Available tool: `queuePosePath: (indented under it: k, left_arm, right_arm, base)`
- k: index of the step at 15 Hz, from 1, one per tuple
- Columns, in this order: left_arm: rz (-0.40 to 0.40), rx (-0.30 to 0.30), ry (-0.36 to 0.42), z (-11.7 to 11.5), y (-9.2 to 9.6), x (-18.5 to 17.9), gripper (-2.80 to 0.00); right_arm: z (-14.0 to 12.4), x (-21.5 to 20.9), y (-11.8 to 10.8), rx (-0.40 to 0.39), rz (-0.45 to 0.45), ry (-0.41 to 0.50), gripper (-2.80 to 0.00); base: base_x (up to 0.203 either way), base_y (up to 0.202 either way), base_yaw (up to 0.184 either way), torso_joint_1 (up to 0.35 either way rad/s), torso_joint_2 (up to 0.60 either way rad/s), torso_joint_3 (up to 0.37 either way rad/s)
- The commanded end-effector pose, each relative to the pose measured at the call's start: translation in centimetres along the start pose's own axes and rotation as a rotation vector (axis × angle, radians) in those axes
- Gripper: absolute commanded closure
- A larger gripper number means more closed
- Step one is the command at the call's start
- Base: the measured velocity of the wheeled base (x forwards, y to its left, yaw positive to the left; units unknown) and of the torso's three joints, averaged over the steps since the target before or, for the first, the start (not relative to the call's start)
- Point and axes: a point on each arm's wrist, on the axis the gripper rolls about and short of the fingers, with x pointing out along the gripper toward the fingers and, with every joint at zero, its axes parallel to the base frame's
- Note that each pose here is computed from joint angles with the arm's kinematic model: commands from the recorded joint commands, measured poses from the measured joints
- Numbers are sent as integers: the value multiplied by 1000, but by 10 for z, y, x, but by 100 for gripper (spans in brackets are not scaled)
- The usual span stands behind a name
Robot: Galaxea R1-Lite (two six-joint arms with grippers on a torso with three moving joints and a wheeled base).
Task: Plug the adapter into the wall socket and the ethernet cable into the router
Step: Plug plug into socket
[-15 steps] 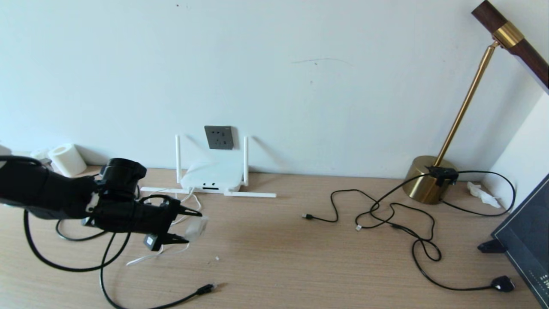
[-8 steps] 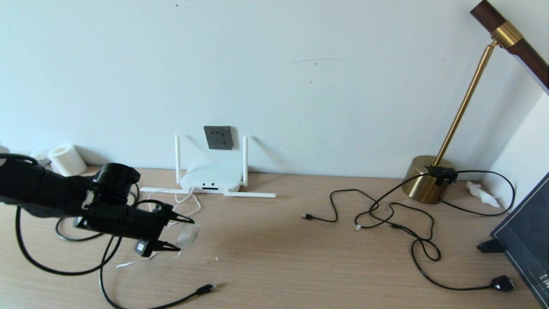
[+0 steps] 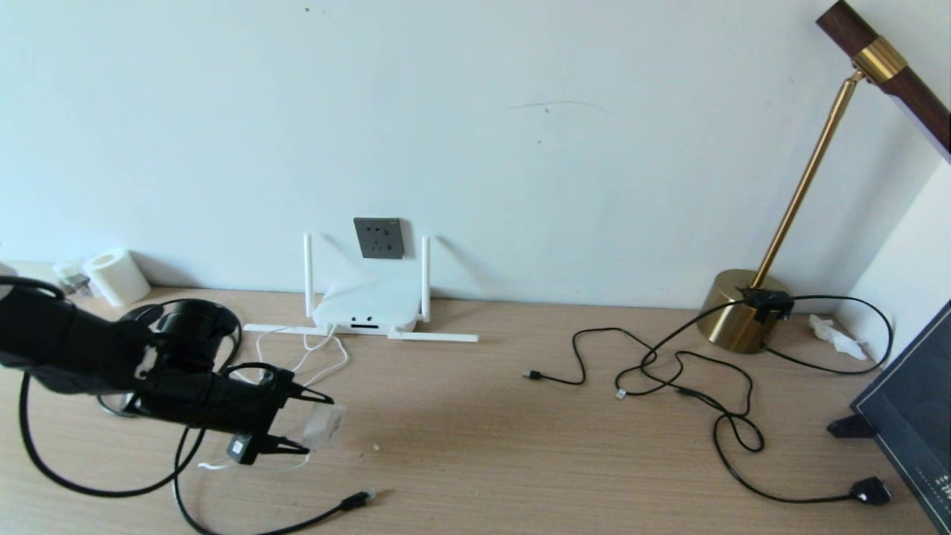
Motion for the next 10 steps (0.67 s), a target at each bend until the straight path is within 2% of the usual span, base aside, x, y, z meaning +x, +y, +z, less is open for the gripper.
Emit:
queuePosePath:
  k: [1, 10]
  left_arm:
    - [-8, -15, 15, 2, 1, -1, 0]
    - [13, -53, 18, 10, 11, 4, 0]
  right_arm:
    - [0, 0, 0, 0, 1, 1, 0]
    - [0, 0, 0, 0, 1, 1, 0]
  base:
    - [0, 0, 0, 0, 0, 0]
    - [0, 0, 0, 0, 0, 0]
